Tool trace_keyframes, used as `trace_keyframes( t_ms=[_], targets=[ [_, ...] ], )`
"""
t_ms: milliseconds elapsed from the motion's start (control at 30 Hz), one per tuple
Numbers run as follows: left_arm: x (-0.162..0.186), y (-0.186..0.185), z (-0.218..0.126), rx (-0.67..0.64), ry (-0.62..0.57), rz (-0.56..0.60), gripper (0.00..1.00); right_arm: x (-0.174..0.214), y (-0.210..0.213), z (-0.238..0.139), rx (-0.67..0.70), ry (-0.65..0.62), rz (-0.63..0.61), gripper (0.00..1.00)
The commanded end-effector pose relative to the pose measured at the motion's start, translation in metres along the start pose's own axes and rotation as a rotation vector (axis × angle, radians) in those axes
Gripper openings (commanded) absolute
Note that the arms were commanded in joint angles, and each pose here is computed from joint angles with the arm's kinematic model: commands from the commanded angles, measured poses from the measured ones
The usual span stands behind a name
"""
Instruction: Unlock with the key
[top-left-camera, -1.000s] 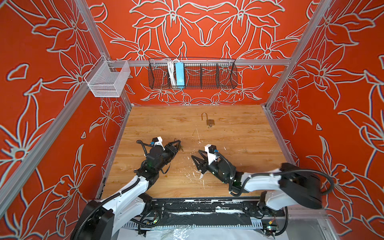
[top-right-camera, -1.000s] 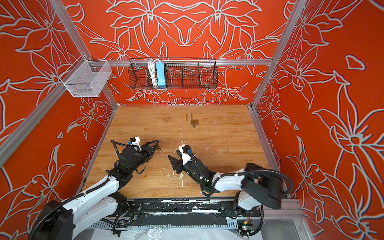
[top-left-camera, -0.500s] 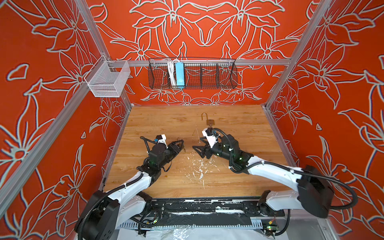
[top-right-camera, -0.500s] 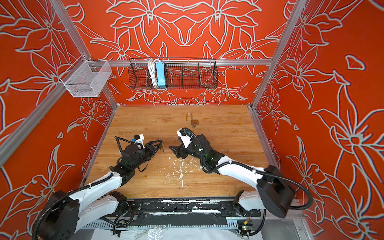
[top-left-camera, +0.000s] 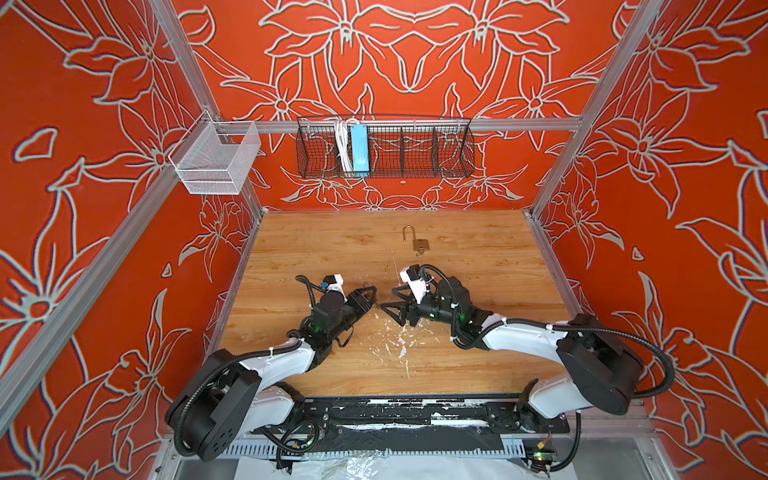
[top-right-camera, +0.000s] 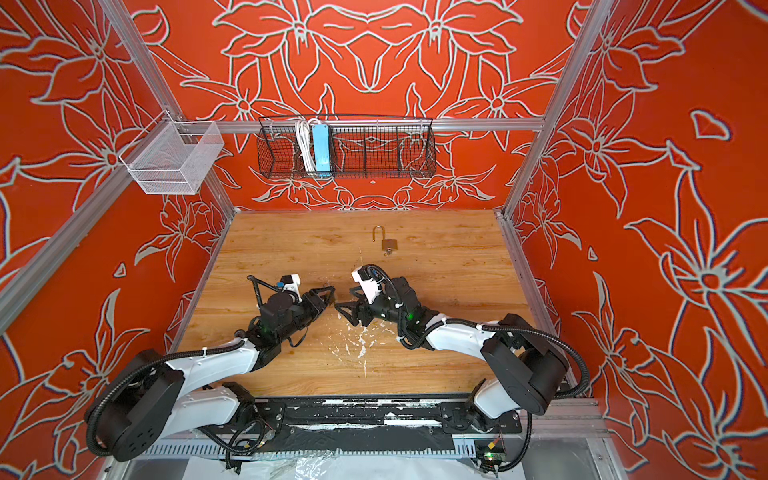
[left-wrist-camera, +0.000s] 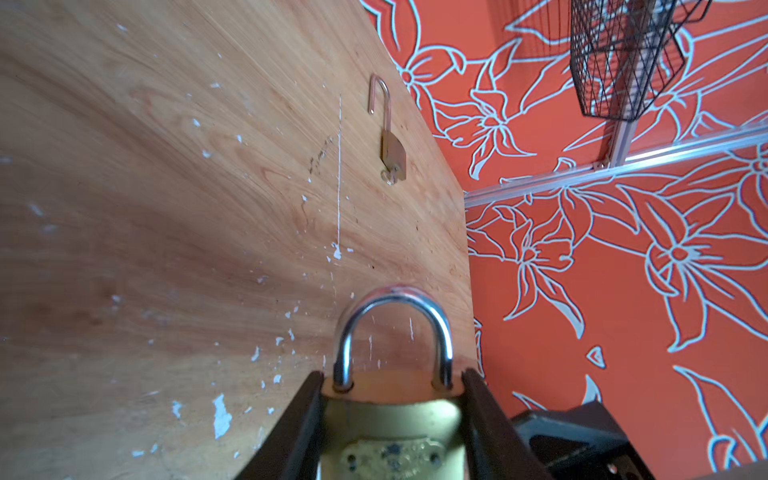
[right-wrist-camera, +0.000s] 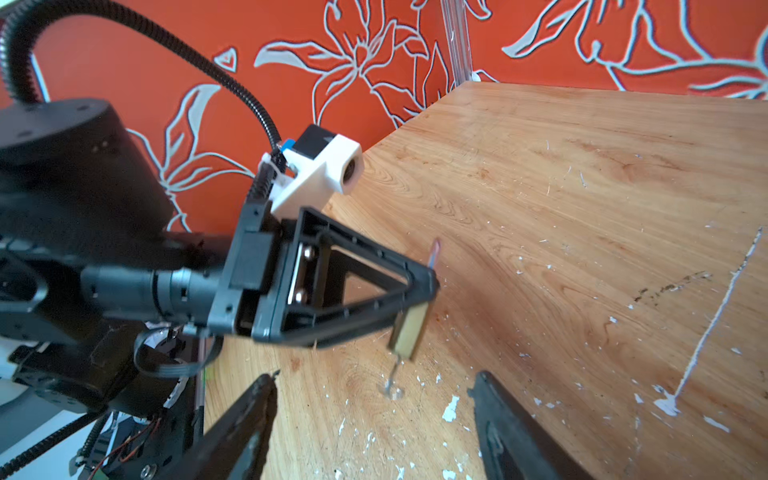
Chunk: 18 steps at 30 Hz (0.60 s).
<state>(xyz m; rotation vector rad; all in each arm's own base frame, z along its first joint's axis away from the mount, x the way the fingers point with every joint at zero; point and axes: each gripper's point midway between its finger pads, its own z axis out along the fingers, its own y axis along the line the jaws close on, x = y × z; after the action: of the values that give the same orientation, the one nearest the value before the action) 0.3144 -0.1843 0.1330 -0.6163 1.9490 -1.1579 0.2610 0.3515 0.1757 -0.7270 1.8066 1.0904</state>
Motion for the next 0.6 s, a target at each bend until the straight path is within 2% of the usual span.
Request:
trace_keyframes(
  t_ms=[0, 133, 233, 400, 567],
  targets=[
    [-0.022, -0.035, -0.006, 0.124, -0.119, 0.018, 0.00, 0.007, -0.011, 0.004, 0.038, -0.001, 0.031, 0.76],
    [-0.022, -0.035, -0.008, 0.104, -0.121, 0.033, 0.00, 0.009, -0.005, 0.008, -0.002, 0.011, 0.041, 0.68],
    [-0.018, -0.037, -0.006, 0.117, -0.105, 0.014, 0.00, 0.012, -0.010, 0.010, 0.027, 0.012, 0.043, 0.67],
    [-0.006, -0.044, 0.000, 0.143, -0.051, 0.007, 0.00, 0.014, -0.013, 0.013, 0.034, 0.025, 0.054, 0.55],
    [-0.001, -0.045, 0.000, 0.144, -0.046, 0.009, 0.00, 0.018, -0.017, 0.017, 0.042, 0.037, 0.064, 0.49]
  ],
)
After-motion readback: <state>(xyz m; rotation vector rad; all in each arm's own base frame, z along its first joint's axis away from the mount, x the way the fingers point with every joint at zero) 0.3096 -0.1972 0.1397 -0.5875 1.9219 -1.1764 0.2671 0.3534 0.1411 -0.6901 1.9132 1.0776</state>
